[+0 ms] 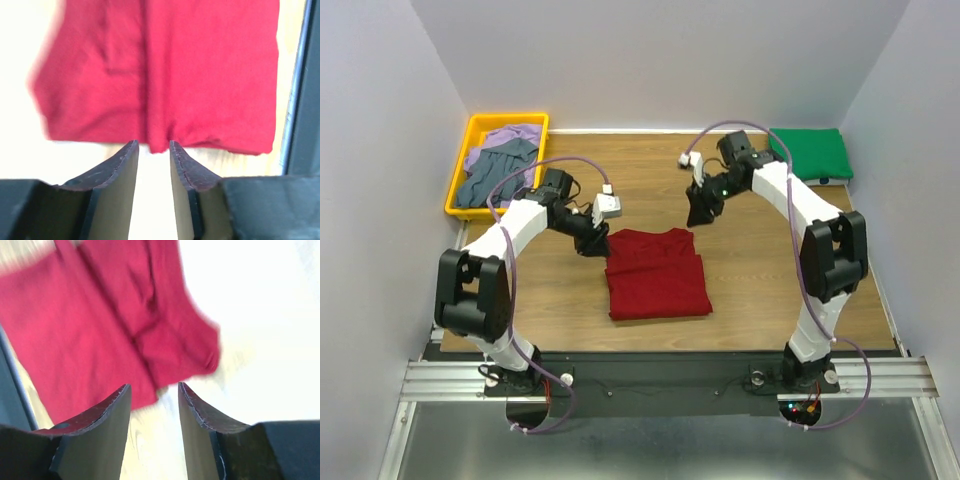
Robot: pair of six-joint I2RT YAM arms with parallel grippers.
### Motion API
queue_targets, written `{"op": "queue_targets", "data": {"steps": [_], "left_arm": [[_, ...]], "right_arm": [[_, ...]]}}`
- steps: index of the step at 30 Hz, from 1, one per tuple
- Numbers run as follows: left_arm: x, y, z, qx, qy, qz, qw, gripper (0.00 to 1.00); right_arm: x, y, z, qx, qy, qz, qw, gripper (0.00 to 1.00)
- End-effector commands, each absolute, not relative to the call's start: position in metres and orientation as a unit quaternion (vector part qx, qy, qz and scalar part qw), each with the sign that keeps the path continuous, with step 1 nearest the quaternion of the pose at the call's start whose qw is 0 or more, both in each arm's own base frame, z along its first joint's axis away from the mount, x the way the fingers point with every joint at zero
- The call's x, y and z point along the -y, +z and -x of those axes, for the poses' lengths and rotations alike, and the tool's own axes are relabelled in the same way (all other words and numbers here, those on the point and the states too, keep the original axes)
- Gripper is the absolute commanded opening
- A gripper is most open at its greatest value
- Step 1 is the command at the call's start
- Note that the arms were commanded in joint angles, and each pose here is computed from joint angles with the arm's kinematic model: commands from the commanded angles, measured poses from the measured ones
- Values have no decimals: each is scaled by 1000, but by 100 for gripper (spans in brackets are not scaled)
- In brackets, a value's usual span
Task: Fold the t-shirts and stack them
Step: Fold the tshirt
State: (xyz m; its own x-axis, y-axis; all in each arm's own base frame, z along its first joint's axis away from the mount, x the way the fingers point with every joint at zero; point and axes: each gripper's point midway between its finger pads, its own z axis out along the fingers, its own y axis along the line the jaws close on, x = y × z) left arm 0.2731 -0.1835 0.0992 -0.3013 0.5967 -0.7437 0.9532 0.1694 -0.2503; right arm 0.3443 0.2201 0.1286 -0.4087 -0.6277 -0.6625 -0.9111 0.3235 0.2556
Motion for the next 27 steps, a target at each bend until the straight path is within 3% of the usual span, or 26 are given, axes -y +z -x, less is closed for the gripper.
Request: {"op": "queue_targets", "data": {"steps": [1, 4, 11, 18, 27], "left_arm": [[208, 151, -289, -676, -329, -574, 324, 43], [235, 149, -287, -665, -314, -595, 324, 45], [287, 122, -297, -664, -293, -606, 325, 48], [302, 85, -291, -665, -285, -626, 291, 48], [308, 62, -285, -666, -293, -632, 265, 42]], "right_arm": [[-249, 151, -371, -770, 392, 442, 238, 47], [-269, 136, -381, -767, 450, 409, 204, 46], [-305, 107, -407, -767, 478, 384, 190, 47], [-318, 80, -399, -775, 477, 380, 168, 52], [-317, 24, -378, -791, 466, 379, 116, 52]]}}
